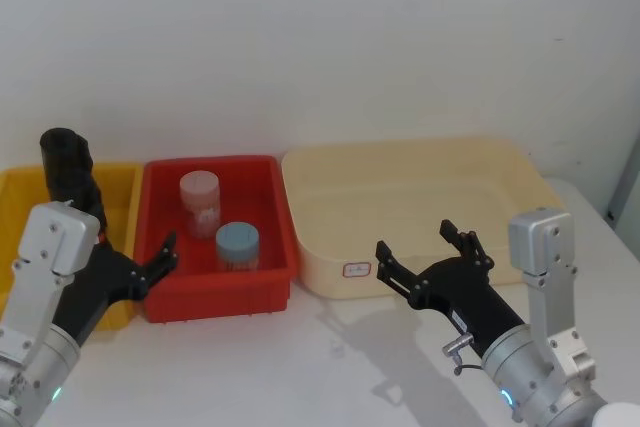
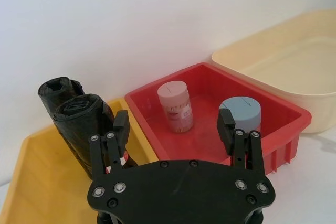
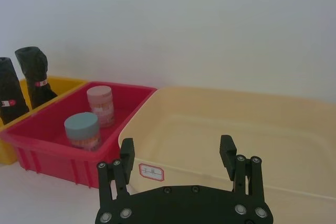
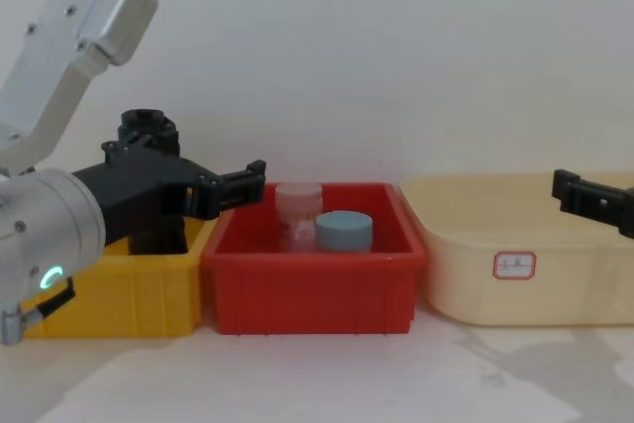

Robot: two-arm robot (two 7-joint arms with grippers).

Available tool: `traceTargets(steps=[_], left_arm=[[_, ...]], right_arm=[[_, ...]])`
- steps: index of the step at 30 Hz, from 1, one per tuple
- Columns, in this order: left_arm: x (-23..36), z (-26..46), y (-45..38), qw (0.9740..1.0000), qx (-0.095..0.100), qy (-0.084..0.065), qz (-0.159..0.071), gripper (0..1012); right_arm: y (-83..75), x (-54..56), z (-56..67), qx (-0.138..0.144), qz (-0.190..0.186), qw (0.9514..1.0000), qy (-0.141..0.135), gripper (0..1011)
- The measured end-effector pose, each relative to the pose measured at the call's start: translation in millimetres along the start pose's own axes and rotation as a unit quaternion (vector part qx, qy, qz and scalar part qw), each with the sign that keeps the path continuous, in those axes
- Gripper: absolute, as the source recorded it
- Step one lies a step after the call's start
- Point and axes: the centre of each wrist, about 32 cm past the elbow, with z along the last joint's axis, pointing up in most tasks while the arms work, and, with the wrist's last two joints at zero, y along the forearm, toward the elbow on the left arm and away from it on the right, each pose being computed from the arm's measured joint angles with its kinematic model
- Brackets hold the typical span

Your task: Pick up the garbage bag with the one hand and transfer it to the other hand.

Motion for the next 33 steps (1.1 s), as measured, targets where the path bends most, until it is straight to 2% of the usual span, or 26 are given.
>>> traceTargets(steps=[8, 12, 14, 15, 18, 24, 29, 33], left_arm=[[3.9, 1.0, 2.5, 1.0, 0.004, 0.006, 0.003, 1002], [8.6, 1.0, 10.1, 0.9998, 0.01, 0.014, 0.01, 1001], [13.6, 0.6, 18.4, 0.9994, 0.016, 0.022, 0.021, 1001], [13.6, 0.6, 18.4, 0.9994, 0.016, 0.022, 0.021, 1001], [20.1, -0.7, 28.6, 0.9985, 0.025, 0.033, 0.035, 1001], [30.2, -2.7, 38.4, 0.997, 0.036, 0.046, 0.051, 1001], [35.4, -4.5, 38.5, 0.9962, 0.039, 0.053, 0.057, 1001], [40.3, -6.6, 34.3, 0.9957, 0.041, 0.06, 0.058, 1001]], right_arm=[[0.0, 0.0, 0.0, 0.0, 0.0, 1.0, 0.0, 1000], [0.0, 0.0, 0.0, 0.0, 0.0, 1.0, 0.0, 1000], [0.0, 0.0, 0.0, 0.0, 0.0, 1.0, 0.0, 1000], [0.0, 0.0, 0.0, 0.0, 0.0, 1.0, 0.0, 1000], [0.0, 0.0, 0.0, 0.0, 0.0, 1.0, 0.0, 1000], [0.0, 0.0, 0.0, 0.0, 0.0, 1.0, 0.0, 1000], [0.0, 0.0, 0.0, 0.0, 0.0, 1.0, 0.0, 1000], [0.0, 0.0, 0.0, 0.0, 0.0, 1.0, 0.0, 1000]])
